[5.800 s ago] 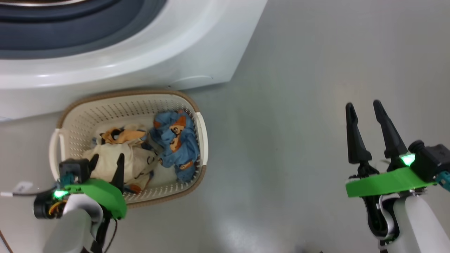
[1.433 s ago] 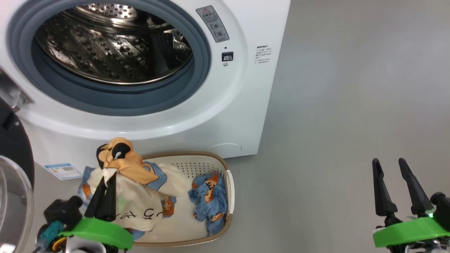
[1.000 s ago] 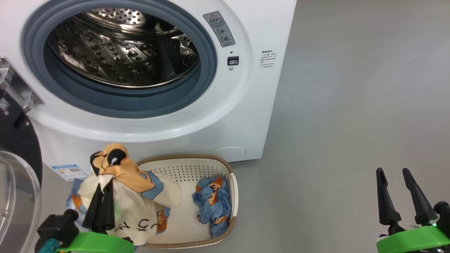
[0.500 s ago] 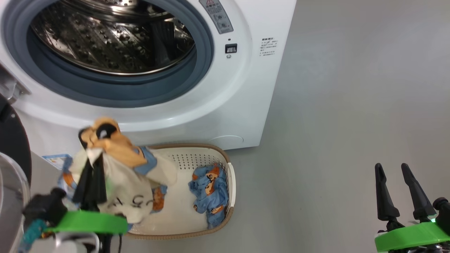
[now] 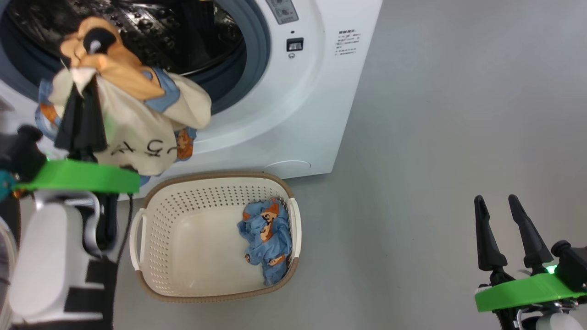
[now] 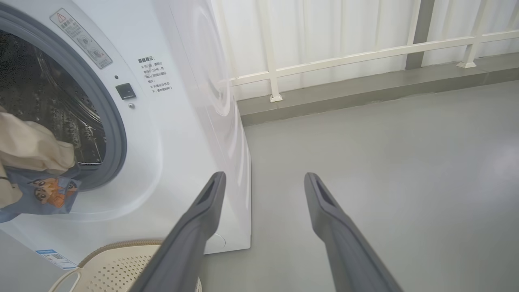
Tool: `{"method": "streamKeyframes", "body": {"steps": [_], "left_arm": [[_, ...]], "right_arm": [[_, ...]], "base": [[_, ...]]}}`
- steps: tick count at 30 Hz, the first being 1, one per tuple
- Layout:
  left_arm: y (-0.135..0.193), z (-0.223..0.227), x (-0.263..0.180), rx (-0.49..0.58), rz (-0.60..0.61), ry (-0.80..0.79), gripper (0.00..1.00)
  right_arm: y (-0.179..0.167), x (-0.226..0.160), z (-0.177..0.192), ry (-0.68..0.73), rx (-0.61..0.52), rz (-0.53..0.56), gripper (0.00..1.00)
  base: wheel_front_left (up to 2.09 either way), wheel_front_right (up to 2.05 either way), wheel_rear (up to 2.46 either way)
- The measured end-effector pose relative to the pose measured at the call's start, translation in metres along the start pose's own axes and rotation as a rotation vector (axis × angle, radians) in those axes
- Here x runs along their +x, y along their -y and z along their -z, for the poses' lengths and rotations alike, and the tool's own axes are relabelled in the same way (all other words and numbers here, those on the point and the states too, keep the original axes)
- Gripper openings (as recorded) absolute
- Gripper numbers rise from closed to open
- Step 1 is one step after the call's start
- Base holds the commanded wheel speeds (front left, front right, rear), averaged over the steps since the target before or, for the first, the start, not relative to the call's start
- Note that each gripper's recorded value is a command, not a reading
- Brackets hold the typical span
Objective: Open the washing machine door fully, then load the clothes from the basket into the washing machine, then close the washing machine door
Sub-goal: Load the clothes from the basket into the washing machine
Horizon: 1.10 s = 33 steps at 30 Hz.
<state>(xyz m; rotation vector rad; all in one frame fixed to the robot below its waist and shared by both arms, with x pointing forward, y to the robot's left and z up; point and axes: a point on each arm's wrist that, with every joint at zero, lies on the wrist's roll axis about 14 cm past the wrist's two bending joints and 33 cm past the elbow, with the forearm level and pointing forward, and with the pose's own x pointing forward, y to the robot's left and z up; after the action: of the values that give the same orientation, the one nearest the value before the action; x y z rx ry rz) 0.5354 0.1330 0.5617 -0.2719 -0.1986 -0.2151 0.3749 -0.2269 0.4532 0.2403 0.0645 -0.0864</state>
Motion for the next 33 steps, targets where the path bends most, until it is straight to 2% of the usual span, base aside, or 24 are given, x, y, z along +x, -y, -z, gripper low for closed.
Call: {"method": "streamKeyframes", "body": {"steps": [6, 13, 33], "left_arm": [[-0.003, 0.008, 0.034, 0.021, 0.005, -0.039, 0.00], [-0.012, 0.042, 0.066, 0.035, -0.015, -0.145, 0.00], [-0.030, 0.124, 0.120, 0.064, -0.064, -0.377, 0.00]], "right_arm": [[0.000, 0.004, 0.000, 0.002, 0.001, 0.003, 1.00], [0.006, 0.007, 0.004, -0.010, 0.000, 0.029, 1.00], [0.012, 0.031, 0.021, -0.041, -0.001, 0.063, 1.00]], "base": [[0.00, 0.00, 0.00], [0.00, 0.00, 0.00], [0.00, 0.00, 0.00]]}}
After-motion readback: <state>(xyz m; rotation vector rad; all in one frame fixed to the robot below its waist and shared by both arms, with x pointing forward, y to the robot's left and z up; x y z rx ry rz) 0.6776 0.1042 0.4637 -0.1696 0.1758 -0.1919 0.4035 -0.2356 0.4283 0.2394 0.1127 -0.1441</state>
